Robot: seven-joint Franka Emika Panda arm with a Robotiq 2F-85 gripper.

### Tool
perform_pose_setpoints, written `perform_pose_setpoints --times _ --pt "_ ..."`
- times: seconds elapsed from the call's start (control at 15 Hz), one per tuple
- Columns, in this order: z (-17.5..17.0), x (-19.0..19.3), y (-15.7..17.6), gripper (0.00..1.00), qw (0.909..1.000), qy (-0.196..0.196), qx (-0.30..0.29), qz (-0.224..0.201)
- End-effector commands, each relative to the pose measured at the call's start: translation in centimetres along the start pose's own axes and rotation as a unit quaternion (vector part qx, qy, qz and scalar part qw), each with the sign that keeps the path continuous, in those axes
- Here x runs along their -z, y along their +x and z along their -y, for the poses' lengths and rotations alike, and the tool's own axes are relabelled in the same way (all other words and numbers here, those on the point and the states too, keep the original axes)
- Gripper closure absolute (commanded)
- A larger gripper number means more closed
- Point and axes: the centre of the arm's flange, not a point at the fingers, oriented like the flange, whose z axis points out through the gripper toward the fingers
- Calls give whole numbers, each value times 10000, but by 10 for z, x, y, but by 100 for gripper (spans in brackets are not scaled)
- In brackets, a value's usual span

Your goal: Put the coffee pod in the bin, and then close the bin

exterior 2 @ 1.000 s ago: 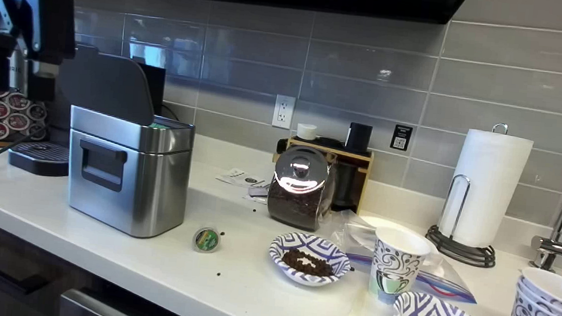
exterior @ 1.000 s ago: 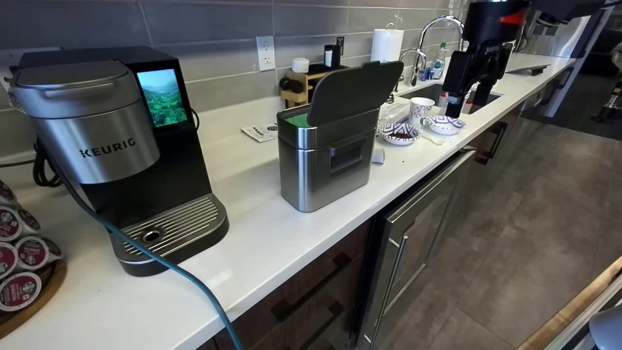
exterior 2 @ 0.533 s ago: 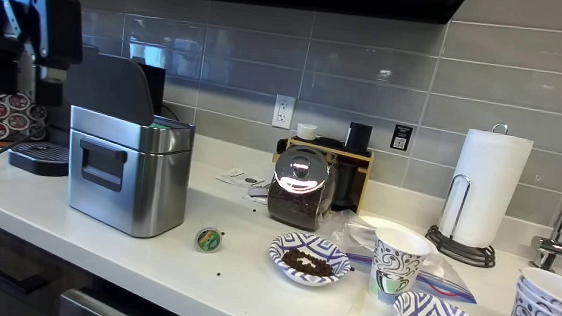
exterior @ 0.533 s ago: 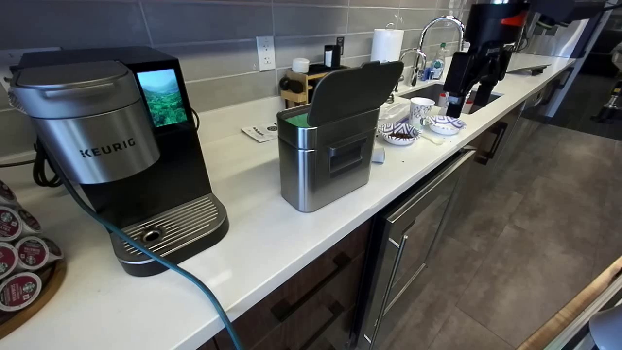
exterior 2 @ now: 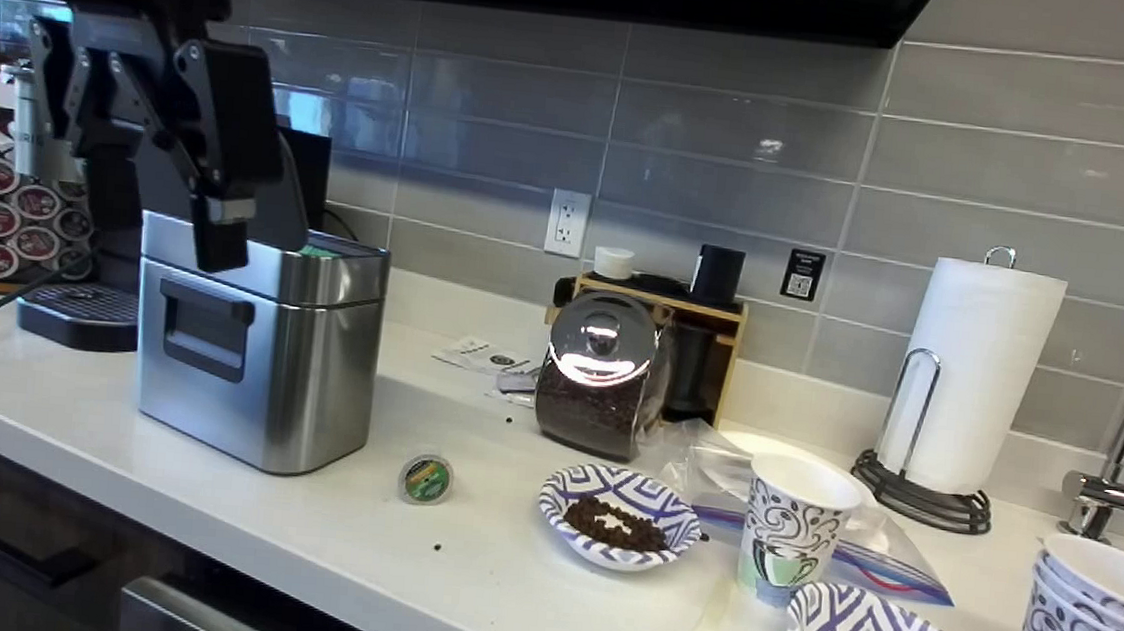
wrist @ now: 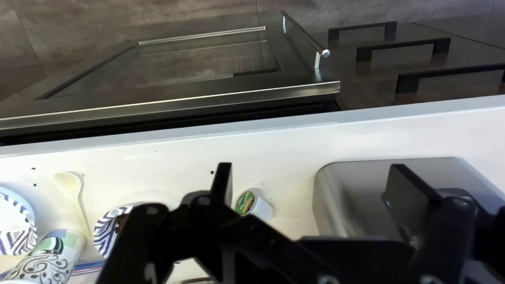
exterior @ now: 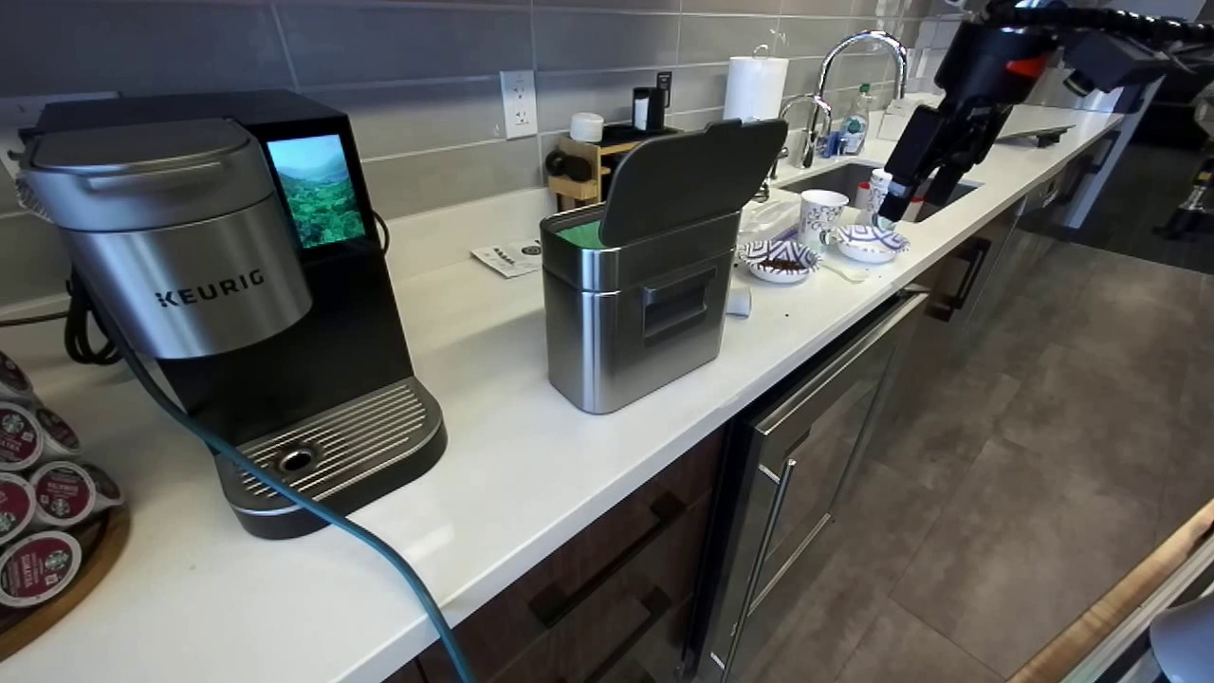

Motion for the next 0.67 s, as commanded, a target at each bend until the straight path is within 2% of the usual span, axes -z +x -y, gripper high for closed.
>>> perform_pose_setpoints --times 0.0,0.07,0.27,0.6 --pt "-52 -16 -14 0 9995 199 56 -252" --pt "-27 -6 -5 0 9998 98 18 -148" --pt "-50 -11 -10 0 9996 197 -11 -177" --pt "-49 -12 -10 0 9997 190 13 -169"
